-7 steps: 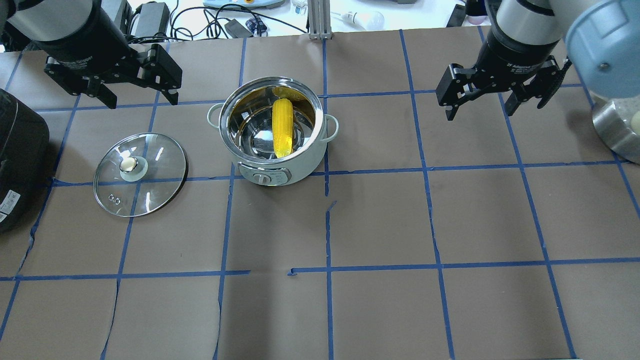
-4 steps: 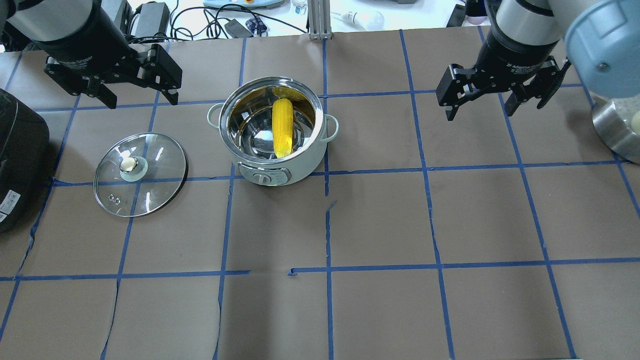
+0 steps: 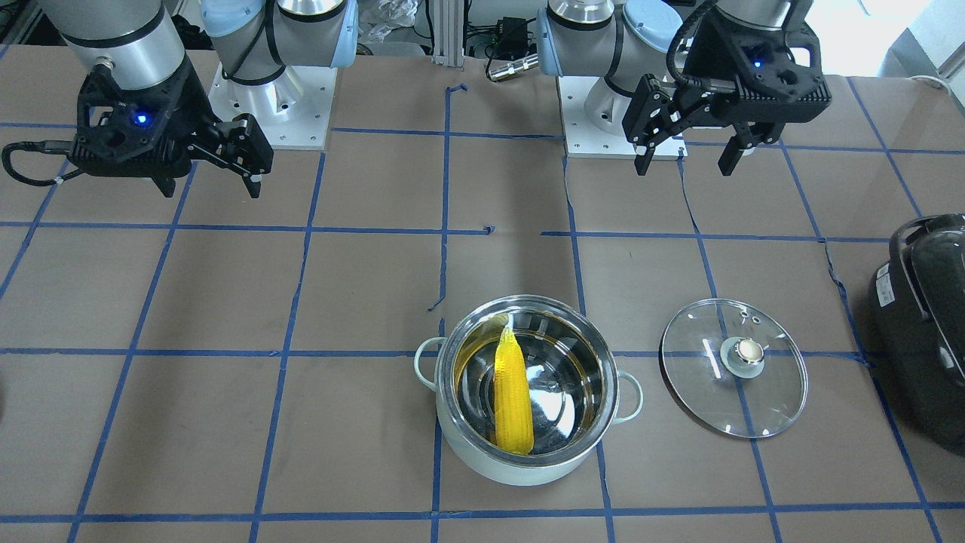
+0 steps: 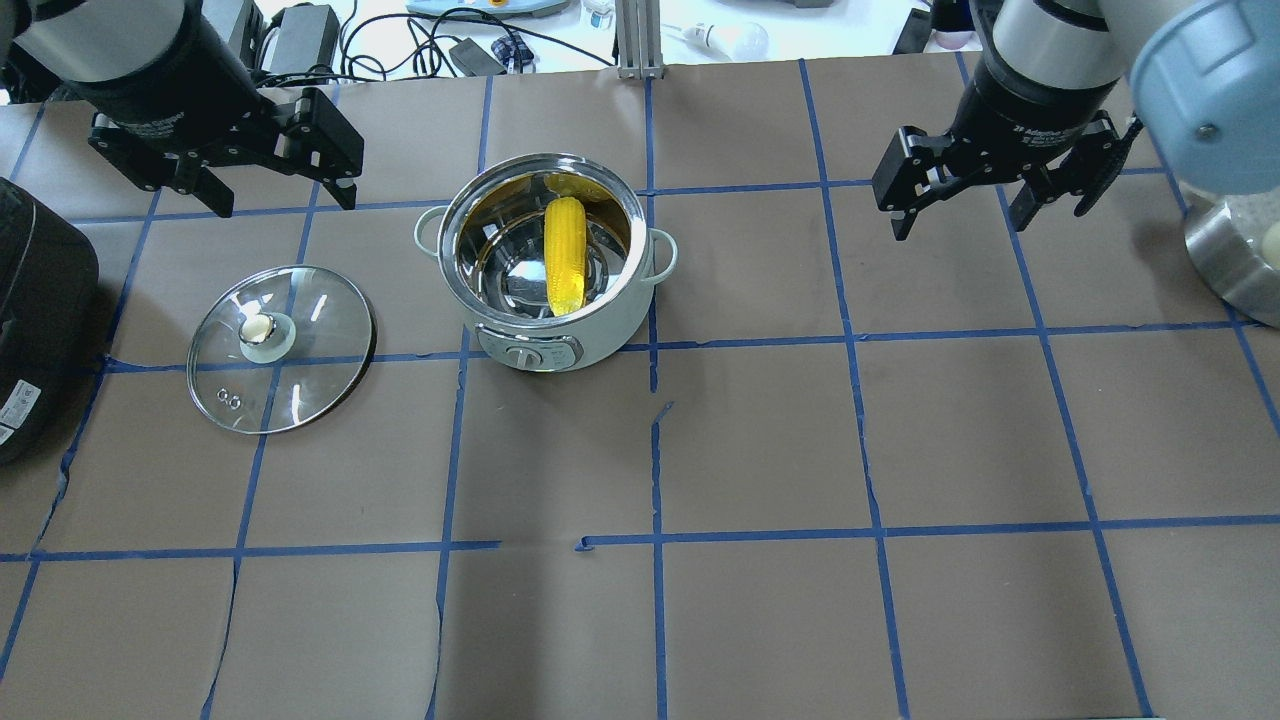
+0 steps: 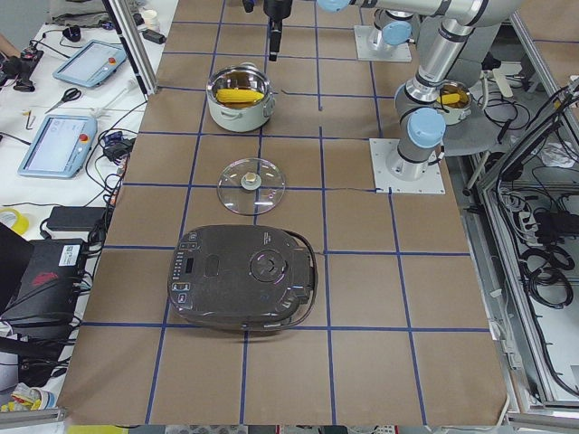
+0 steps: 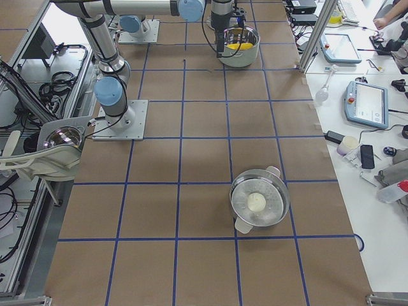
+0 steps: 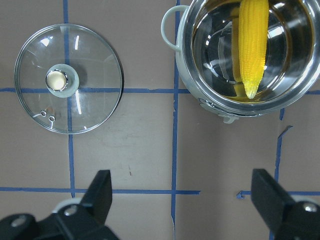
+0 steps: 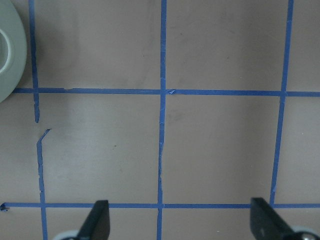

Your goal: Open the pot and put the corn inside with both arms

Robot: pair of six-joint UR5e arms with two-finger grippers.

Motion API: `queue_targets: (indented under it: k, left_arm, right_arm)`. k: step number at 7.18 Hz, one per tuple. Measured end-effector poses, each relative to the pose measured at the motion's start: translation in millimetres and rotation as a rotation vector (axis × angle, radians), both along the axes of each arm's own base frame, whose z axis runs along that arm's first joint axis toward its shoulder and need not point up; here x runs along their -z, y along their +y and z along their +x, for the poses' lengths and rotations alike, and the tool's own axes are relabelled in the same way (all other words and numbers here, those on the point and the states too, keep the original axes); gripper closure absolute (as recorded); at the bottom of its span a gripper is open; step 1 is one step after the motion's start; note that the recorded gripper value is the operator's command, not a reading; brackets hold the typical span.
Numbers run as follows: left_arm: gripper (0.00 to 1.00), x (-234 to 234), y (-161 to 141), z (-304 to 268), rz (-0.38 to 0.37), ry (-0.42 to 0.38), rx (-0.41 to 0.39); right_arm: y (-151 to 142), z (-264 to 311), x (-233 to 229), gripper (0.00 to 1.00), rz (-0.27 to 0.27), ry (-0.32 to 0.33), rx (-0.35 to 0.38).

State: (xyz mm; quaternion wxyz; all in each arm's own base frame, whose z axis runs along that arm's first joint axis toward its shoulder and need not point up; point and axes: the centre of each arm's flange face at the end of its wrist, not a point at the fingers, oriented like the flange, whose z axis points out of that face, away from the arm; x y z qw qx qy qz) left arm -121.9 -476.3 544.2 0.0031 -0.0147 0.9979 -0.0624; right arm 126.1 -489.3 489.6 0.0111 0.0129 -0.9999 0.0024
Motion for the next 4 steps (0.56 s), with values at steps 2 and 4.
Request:
queue_targets:
  k: [2,4]
  left_arm:
    - [0.00,0.0,0.1,0.1,0.000,0.000,-0.001]
    - [0.00,-0.2,0.2,0.2,0.000,-0.001,0.000]
  right_arm:
    - [-0.8,0.7,2.0,0.00,0.002,-0.002,0.002]
    - [-2.6,0.6,3.3,0.00,-0.002,0.000,0.001]
